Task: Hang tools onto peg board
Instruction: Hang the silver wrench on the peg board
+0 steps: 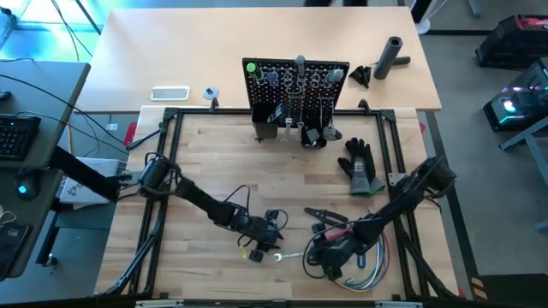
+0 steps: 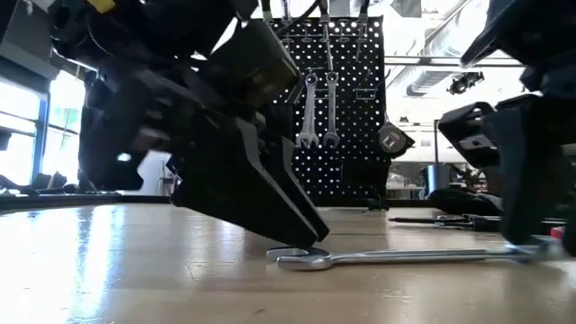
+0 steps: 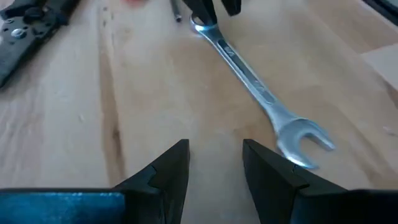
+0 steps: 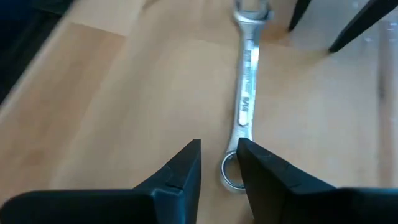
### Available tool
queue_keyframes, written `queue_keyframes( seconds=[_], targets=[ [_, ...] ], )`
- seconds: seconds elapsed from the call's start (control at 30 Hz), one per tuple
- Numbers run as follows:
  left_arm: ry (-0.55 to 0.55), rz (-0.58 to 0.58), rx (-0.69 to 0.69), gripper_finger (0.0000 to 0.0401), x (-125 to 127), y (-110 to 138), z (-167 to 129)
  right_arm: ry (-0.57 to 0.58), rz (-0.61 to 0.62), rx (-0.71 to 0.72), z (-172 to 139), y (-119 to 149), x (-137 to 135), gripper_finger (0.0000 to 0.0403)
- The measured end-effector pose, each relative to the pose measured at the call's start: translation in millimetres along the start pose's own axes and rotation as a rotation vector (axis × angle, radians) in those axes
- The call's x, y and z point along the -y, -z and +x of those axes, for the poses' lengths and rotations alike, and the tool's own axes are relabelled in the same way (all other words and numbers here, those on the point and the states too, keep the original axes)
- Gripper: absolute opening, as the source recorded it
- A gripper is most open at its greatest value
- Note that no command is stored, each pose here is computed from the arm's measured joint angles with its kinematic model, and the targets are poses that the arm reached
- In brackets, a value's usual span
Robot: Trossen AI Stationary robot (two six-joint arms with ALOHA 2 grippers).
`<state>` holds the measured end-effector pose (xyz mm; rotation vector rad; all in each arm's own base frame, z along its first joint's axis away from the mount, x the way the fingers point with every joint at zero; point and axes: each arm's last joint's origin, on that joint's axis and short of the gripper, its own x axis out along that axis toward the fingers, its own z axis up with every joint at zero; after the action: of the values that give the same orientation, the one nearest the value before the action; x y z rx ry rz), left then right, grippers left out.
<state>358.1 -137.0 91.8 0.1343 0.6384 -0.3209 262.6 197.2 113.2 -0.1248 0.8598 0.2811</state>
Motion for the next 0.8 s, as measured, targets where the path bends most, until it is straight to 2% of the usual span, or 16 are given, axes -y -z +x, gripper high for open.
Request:
queue_keyframes(
  seconds=[0.4, 0.53, 0.67, 0.8],
  targets=[
    [-0.079, -0.040, -0.055, 0.0145, -27, 6, -1, 0.112, 0.033, -0.053, 9, -5, 51, 0.0055],
    [-0.095, -0.049, -0.063, 0.0145, -32, 7, -1, 0.091, 0.040, -0.065, 10, -7, 65, 0.0048],
    [-0.103, -0.053, -0.075, 0.0145, -34, 8, -2, 0.067, 0.037, -0.064, 11, -8, 70, 0.0049],
    [-0.107, -0.053, -0.078, 0.0145, -34, 9, -2, 0.055, -0.018, -0.034, 12, -10, 68, 0.0072]
  ],
)
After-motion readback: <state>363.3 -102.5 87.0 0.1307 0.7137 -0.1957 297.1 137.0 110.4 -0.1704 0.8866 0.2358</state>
